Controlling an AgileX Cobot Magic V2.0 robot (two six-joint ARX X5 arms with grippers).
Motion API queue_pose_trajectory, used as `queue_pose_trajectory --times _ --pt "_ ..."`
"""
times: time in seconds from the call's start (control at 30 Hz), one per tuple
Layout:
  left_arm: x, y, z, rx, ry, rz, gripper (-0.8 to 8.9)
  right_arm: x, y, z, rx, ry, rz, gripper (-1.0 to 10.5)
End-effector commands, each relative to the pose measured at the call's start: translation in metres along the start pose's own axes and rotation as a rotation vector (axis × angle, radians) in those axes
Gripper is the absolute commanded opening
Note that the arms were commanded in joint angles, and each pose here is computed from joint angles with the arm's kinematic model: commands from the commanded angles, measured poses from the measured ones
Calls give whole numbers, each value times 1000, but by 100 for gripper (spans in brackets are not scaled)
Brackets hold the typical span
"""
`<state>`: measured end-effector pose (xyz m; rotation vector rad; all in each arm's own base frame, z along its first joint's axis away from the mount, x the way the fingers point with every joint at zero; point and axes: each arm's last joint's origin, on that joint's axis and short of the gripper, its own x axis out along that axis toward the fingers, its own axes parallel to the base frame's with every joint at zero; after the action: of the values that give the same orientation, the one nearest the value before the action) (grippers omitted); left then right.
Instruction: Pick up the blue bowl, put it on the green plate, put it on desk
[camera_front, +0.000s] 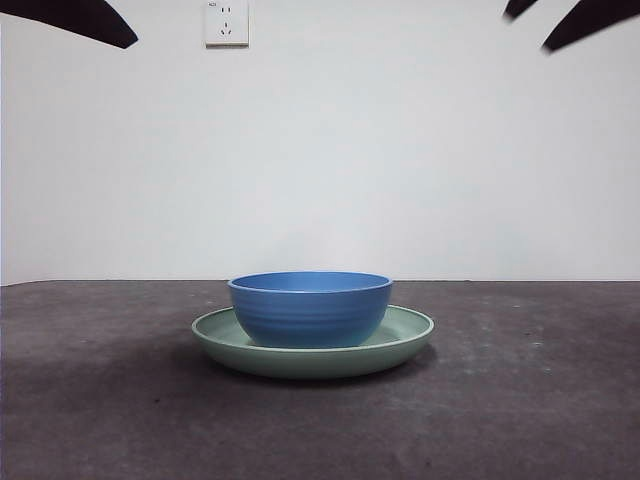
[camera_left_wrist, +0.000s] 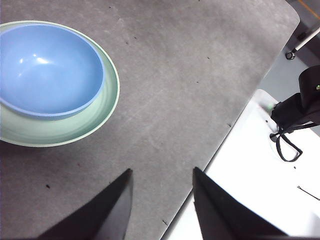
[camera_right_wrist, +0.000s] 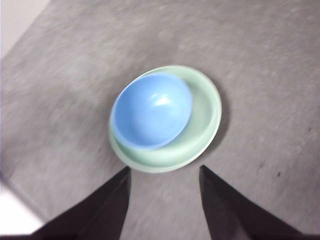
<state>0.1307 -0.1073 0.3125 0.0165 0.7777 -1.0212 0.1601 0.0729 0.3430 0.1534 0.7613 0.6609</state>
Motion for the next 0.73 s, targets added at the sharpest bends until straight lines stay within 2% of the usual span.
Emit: queue_pose_trajectory --times 0.03,0.17,0.27,0.37,0.73 --pt "0 -1 3 18 -6 -6 191 -13 6 -7 -54 33 19 219" --pt "0 -1 3 18 -5 -6 191 -27 9 -25 -57 114 19 219" --pt "0 -1 3 18 -5 -6 191 -33 11 -35 -64 149 69 219" --pt "0 -1 3 18 -5 -6 191 -35 12 -42 -66 151 105 219" --pt "0 -1 2 17 -4 -6 191 -33 10 -50 -58 161 103 218"
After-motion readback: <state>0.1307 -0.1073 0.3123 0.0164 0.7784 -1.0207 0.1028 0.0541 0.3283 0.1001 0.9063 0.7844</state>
